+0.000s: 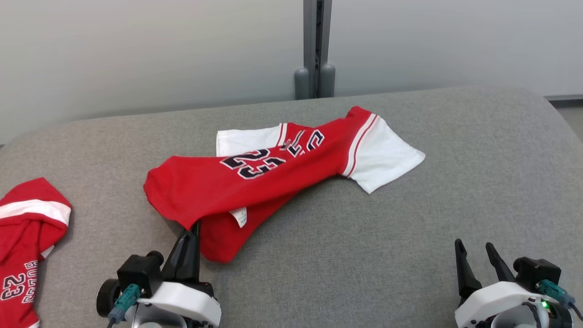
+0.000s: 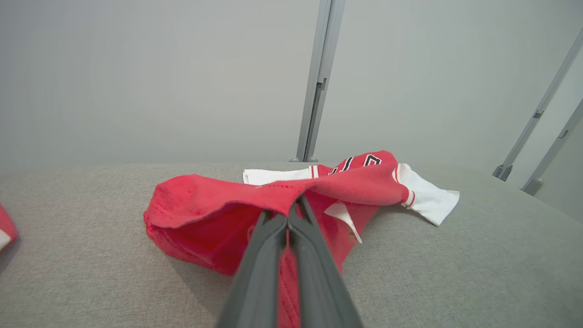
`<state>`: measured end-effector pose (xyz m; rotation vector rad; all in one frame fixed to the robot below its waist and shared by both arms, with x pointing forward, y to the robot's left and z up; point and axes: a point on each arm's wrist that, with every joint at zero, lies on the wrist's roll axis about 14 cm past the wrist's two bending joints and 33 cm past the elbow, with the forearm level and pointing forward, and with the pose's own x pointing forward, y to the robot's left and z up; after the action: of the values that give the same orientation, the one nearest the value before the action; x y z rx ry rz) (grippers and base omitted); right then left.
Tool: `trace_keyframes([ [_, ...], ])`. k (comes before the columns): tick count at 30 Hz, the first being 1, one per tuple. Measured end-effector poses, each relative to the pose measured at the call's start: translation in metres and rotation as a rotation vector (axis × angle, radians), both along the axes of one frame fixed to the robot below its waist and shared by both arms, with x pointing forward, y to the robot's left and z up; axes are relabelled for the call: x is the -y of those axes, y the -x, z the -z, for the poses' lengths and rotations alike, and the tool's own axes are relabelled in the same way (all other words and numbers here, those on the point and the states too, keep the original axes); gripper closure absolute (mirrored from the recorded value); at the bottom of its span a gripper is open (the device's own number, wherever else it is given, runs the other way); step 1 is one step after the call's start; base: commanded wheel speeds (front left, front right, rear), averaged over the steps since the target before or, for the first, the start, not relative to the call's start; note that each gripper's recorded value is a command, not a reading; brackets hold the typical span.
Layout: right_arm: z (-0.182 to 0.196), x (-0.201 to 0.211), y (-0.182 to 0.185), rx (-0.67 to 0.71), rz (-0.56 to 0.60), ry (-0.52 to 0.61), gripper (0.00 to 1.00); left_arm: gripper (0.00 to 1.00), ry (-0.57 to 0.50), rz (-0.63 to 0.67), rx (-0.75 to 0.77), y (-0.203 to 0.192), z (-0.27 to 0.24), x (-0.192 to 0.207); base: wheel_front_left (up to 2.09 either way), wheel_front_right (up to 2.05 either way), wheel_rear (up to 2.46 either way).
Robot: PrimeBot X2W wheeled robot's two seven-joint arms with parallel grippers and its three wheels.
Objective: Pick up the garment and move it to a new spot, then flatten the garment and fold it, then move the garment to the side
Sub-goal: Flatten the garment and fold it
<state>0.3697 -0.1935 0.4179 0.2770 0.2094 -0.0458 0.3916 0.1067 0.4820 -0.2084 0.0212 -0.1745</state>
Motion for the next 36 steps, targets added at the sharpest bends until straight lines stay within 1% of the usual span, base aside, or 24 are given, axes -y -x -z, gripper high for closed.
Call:
trace_keyframes([
  [6,-0.012,-0.005,0.005,0.038,-0.01,-0.011,0.0,1.0,0.01,-0.039,0.015,0.028,-0.005,-0.013,0.0,0.0,0.0],
  [10,-0.012,-0.005,0.006,0.039,-0.008,-0.013,0.0,1.0,0.008,-0.077,-0.042,0.041,0.014,-0.023,0.0,0.0,0.0],
  [13,-0.007,-0.002,0.008,0.024,0.0,-0.012,0.0,1.0,0.002,-0.081,-0.086,0.041,0.027,-0.025,0.0,0.0,0.0],
  [16,-0.002,0.001,0.007,0.006,0.007,-0.006,0.0,1.0,-0.009,-0.08,-0.12,0.033,0.038,-0.025,0.0,0.0,0.0],
  [20,0.003,0.008,-0.002,-0.008,0.021,0.004,0.0,1.0,-0.017,-0.1,-0.125,0.002,0.04,-0.029,0.0,0.0,0.0],
  [26,0.018,0.02,-0.007,-0.053,0.053,0.013,0.0,1.0,-0.036,-0.132,-0.182,-0.033,0.061,-0.037,0.0,0.0,0.0],
  [31,0.024,0.027,-0.007,-0.072,0.073,0.017,0.0,1.0,-0.046,-0.147,-0.259,-0.039,0.087,-0.042,0.0,0.0,0.0],
  [36,0.022,0.024,-0.014,-0.064,0.063,0.017,0.0,1.0,-0.04,-0.159,-0.279,-0.042,0.092,-0.047,0.0,0.0,0.0],
])
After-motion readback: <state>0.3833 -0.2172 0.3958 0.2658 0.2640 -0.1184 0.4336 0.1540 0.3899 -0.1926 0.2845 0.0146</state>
